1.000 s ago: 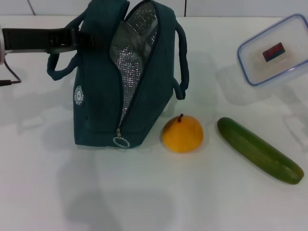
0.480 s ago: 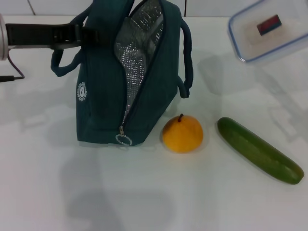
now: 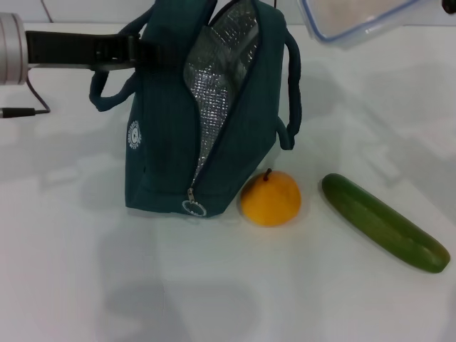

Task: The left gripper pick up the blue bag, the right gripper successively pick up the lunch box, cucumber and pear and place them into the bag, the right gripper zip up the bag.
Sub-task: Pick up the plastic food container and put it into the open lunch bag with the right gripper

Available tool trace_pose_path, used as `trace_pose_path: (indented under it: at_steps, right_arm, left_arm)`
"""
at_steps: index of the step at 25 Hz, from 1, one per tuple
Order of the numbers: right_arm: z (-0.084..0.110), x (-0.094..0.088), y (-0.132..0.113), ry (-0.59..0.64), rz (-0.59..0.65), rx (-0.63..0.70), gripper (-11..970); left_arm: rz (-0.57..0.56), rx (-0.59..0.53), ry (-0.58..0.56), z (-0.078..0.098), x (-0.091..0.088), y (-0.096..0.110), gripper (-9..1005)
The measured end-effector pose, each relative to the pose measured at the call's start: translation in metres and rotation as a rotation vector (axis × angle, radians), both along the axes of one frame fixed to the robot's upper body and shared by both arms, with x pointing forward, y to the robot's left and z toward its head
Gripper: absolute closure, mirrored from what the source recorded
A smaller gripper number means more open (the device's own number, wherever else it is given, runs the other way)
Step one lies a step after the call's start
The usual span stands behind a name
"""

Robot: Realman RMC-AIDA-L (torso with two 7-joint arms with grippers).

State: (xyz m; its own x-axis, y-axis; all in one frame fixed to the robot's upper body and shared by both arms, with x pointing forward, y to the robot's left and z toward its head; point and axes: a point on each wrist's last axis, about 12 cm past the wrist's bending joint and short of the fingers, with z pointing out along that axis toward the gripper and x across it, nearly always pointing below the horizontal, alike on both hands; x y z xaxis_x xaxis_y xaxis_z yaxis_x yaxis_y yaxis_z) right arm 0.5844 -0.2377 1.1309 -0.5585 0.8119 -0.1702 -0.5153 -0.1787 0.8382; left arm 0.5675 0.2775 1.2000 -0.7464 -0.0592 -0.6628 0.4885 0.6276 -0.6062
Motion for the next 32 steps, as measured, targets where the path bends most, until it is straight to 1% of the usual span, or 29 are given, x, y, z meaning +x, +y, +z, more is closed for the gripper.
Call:
trace_pose_path:
  at_steps: [7, 10, 15, 20, 24, 28, 32]
  right_arm:
    - [0.023, 0.017, 0.026, -0.054, 0.080, 0.026, 852]
    - [0.037, 0.026, 0.040, -0.083, 0.115, 0.026, 852]
    - [0.048, 0.039, 0.058, -0.085, 0.139, -0.001, 852]
    - [0.044, 0.044, 0.075, -0.043, 0.140, -0.061, 851]
    - [0.038, 0.047, 0.086, -0.008, 0.164, -0.144, 851]
    - [0.031, 0.047, 0.090, 0.011, 0.163, -0.195, 850]
    - [0.021, 0.044, 0.089, 0.038, 0.151, -0.243, 850]
  left_arm:
    - [-0.012, -0.002, 0.009, -0.003, 0.001, -0.003, 951]
    - [-0.019, -0.001, 0.010, -0.002, 0.003, -0.005, 951]
    - [-0.022, 0.000, 0.005, -0.002, 0.004, -0.006, 951]
    - [-0.031, -0.001, 0.004, -0.004, 0.006, -0.008, 951]
    - [-0.043, -0.003, 0.005, -0.006, 0.008, -0.010, 951]
    - [-0.046, -0.008, 0.004, -0.006, 0.010, -0.011, 951]
    - [-0.034, -0.009, -0.003, -0.006, 0.011, -0.010, 951]
